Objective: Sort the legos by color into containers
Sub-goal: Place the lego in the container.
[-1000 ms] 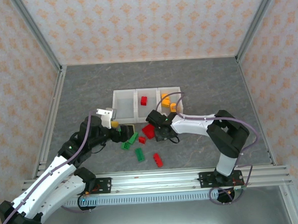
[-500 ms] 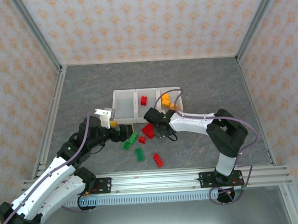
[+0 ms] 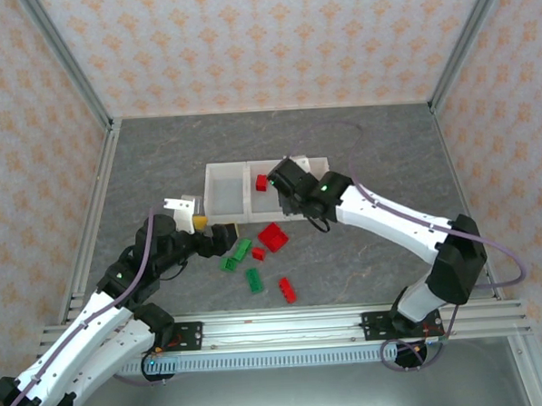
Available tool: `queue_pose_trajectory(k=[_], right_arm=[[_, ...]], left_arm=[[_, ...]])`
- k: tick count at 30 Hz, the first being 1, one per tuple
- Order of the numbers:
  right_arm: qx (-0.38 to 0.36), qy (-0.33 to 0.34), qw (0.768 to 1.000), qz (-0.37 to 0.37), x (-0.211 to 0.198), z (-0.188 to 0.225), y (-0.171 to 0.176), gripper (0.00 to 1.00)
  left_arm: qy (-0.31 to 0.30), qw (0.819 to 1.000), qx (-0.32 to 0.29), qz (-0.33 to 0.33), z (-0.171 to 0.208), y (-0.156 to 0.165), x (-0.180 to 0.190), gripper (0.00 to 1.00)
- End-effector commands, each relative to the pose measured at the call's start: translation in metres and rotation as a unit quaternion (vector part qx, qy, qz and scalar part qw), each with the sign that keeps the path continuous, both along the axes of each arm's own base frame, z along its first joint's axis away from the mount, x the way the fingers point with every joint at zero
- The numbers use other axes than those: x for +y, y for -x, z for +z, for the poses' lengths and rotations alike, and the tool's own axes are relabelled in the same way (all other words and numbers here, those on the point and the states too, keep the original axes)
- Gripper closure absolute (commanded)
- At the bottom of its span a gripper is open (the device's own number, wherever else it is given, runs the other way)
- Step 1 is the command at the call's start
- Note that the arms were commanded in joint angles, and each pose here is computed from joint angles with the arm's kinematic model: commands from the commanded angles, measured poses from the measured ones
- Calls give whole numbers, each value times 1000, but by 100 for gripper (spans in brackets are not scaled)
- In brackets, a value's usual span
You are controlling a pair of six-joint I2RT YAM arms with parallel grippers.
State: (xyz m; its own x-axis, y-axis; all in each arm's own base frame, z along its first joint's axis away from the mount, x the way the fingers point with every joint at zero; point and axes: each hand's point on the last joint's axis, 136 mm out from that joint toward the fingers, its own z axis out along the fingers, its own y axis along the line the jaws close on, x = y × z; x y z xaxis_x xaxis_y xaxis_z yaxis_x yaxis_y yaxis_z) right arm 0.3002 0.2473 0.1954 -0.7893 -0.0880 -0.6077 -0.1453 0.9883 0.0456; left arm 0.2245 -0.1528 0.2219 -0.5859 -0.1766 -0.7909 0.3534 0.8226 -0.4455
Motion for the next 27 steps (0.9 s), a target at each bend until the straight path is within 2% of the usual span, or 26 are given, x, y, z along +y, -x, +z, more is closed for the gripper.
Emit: queue_pose_trajectory(k=[1,5,10,16,22,27], right_arm=[[-22,59,997,-39,-42,8,-25,75],[-33,64,996,-52,-59,7,-57,75],[-5,55,997,-47,-61,-17,-86,75],[31,81,995,-46,-66,-58,-104,76],[47,93,993,-56,-74,-82,-113,76],[56,92,993,-57,-71,-93,-116,69]], left_arm=[[2,1000,-1,4,2,1,1,1],[3,1000,-4,8,3,1,2,1],[-3,1000,4,4,-1,0,0,1],[-7,1000,8,3,-4,-1,-1,1],[-8,1000,7,4,-4,-2,-1,1],[-11,1000,10,5,-7,-3,-1,1]])
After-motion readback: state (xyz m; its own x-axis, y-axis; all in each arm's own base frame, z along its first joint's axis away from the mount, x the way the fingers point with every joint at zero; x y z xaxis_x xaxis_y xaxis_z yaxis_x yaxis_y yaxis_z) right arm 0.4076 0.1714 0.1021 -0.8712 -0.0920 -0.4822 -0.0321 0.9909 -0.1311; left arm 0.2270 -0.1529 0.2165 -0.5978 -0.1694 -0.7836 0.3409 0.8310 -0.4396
